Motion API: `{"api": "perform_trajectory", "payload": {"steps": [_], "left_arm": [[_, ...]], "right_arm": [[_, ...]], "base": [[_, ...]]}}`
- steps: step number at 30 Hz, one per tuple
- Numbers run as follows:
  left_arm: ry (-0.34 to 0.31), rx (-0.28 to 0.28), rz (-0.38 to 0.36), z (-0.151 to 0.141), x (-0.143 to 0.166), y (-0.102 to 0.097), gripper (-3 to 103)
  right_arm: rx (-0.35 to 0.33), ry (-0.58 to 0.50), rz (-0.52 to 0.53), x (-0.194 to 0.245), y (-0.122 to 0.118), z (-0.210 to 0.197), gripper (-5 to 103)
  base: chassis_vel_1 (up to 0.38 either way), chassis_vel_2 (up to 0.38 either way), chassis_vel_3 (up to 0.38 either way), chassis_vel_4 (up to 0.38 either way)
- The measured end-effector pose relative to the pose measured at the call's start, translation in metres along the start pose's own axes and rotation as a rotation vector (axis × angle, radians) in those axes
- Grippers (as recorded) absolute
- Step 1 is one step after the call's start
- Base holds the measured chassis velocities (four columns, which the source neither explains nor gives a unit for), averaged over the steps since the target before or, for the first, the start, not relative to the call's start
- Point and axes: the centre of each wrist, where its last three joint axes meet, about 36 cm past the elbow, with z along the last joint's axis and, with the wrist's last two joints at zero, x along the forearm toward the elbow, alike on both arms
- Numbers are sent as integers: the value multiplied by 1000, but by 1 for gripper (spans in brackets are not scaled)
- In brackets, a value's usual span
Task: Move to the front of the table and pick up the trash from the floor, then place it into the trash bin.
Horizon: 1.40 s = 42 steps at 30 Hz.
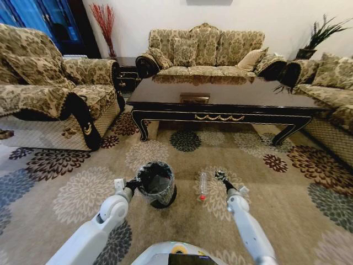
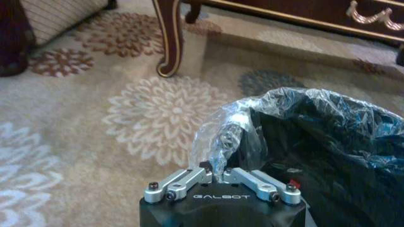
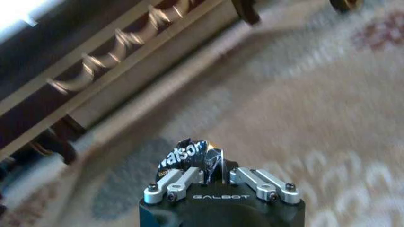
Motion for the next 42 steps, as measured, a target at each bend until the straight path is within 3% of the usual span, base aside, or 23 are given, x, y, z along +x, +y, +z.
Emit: {"api": "perform_trajectory", "payload": {"steps": [4,9,13,16,18,21,24,26,32,35,42], "left_arm": [[17,-3,15,2,-2,-7,3],[41,-10,13,2,-9,-19,3],[58,-19,31,1,-15,-32,3],[65,-20,32,2,-15,-37,3],[74,-28,46,1,-15,-50,3],[72,-41,69,-5,-16,-65,3],[71,-50,86,-8,-18,-75,3],[74,-69,111,-12,-20,-87,3],[79,-89,137,-14,-21,-101,3],[92,-104,166,-10,-22,-116,3],[113,-120,204,-2,-19,-136,3]], "right_arm": [[28,-28,-46,24,8,-19,16],[121,-64,-154,70,24,-44,16],[256,-101,-298,115,52,-60,16],[314,-113,-360,129,67,-63,16],[397,-137,-438,145,84,-66,16],[458,-165,-488,160,91,-65,16],[502,-183,-527,171,93,-64,16],[587,-207,-602,188,91,-62,16],[694,-222,-705,204,85,-56,16],[782,-223,-763,212,81,-48,16],[847,-207,-802,218,73,-34,16]], "base": [[0,0,0,0],[0,0,0,0],[0,0,0,0],[0,0,0,0],[0,0,0,0],[0,0,0,0],[0,0,0,0],[0,0,0,0],[0,0,0,0],[0,0,0,0],[0,0,0,0]]}}
